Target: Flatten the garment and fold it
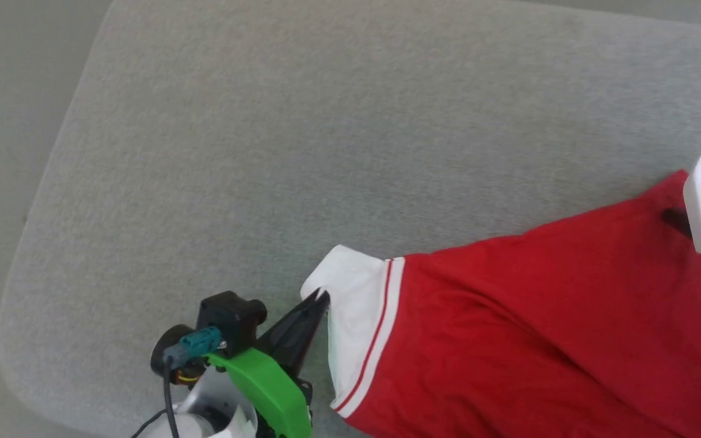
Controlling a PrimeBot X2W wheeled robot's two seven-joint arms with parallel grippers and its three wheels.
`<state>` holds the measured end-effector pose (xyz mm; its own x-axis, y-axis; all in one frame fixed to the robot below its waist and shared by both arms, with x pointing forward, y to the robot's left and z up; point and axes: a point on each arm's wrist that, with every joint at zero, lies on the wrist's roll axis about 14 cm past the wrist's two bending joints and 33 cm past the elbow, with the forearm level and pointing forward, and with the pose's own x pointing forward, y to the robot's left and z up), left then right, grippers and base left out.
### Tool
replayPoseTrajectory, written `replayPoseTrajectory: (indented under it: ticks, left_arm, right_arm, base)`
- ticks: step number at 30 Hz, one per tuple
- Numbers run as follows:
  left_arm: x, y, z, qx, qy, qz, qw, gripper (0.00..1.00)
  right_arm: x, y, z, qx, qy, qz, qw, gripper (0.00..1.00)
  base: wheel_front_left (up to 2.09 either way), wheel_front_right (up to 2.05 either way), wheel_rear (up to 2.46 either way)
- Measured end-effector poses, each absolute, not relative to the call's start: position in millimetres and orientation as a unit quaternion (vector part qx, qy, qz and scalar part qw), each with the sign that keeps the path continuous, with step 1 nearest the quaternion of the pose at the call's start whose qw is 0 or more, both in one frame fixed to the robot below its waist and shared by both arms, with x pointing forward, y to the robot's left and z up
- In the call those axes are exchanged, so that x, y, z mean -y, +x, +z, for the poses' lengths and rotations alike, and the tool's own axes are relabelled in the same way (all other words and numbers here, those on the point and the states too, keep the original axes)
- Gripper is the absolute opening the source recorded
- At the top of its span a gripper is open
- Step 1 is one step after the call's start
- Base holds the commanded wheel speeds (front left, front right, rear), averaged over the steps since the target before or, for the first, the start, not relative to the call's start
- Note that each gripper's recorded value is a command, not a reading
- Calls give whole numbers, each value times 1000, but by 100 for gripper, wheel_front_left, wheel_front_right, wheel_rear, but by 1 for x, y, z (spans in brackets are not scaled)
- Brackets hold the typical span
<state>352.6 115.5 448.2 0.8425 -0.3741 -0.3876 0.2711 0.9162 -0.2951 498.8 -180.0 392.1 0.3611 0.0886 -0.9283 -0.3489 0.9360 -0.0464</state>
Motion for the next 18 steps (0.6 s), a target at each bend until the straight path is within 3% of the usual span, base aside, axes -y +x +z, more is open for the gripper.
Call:
replayPoseTrajectory:
  ticks: [8, 9, 11, 18]
  left_arm:
    - [-132, 350, 430, -246, -117, -135, 953, 0]
    - [-135, 351, 429, -245, -116, -130, 954, 0]
    - [-138, 351, 428, -247, -115, -125, 954, 0]
    - [-142, 350, 431, -241, -113, -121, 956, 0]
  right_arm:
    - [171, 501, 356, -588, -158, 153, 779, 100]
    - [170, 502, 353, -590, -160, 156, 776, 96]
    - [168, 502, 350, -592, -161, 160, 773, 0]
    - [165, 506, 357, -565, -159, 168, 792, 0]
  base:
    - [0, 0, 0]
    - [0, 0, 0]
    - [0, 0, 0]
    - [0, 0, 0]
